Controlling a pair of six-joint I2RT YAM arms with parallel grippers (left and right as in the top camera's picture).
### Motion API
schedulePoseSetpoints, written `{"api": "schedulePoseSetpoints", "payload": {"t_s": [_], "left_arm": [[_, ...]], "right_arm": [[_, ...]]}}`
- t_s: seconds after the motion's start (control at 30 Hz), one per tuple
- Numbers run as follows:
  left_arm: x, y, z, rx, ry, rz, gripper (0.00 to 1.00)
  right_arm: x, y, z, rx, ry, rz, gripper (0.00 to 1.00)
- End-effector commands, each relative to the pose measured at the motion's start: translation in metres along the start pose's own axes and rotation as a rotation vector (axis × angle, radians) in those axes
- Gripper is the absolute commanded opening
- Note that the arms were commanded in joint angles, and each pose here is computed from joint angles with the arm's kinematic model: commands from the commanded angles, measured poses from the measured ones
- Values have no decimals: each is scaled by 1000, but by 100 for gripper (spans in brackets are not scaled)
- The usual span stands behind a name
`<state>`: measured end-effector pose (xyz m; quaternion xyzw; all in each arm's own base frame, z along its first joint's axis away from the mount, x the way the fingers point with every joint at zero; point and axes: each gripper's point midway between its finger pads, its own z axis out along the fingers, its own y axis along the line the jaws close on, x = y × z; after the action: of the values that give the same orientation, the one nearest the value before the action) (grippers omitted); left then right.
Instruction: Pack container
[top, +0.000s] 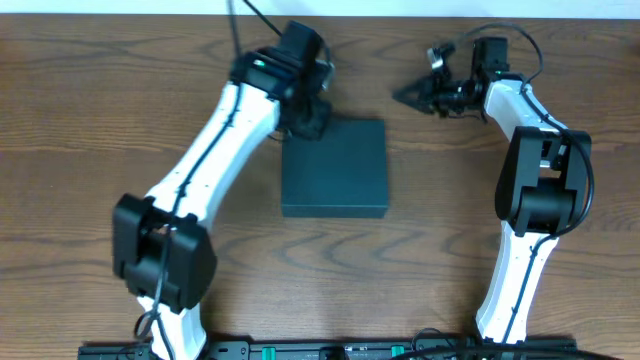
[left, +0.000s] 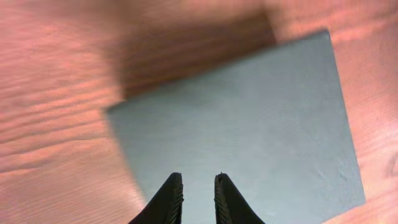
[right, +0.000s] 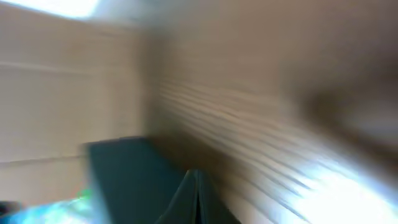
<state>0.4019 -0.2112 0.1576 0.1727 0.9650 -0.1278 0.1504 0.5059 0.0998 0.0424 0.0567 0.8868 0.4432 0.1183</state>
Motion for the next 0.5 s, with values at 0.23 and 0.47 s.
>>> {"api": "schedulePoseSetpoints", "payload": {"t_s": [0.23,0.47], "left_arm": [[-16,85,-34,-216,-92,-141,23],[-16,150,-56,-508,-135,-227,28]], "right_arm": [[-13,-27,-84,671,-83,-186,1],[4,-49,-119,905,-53,-108,18]]}}
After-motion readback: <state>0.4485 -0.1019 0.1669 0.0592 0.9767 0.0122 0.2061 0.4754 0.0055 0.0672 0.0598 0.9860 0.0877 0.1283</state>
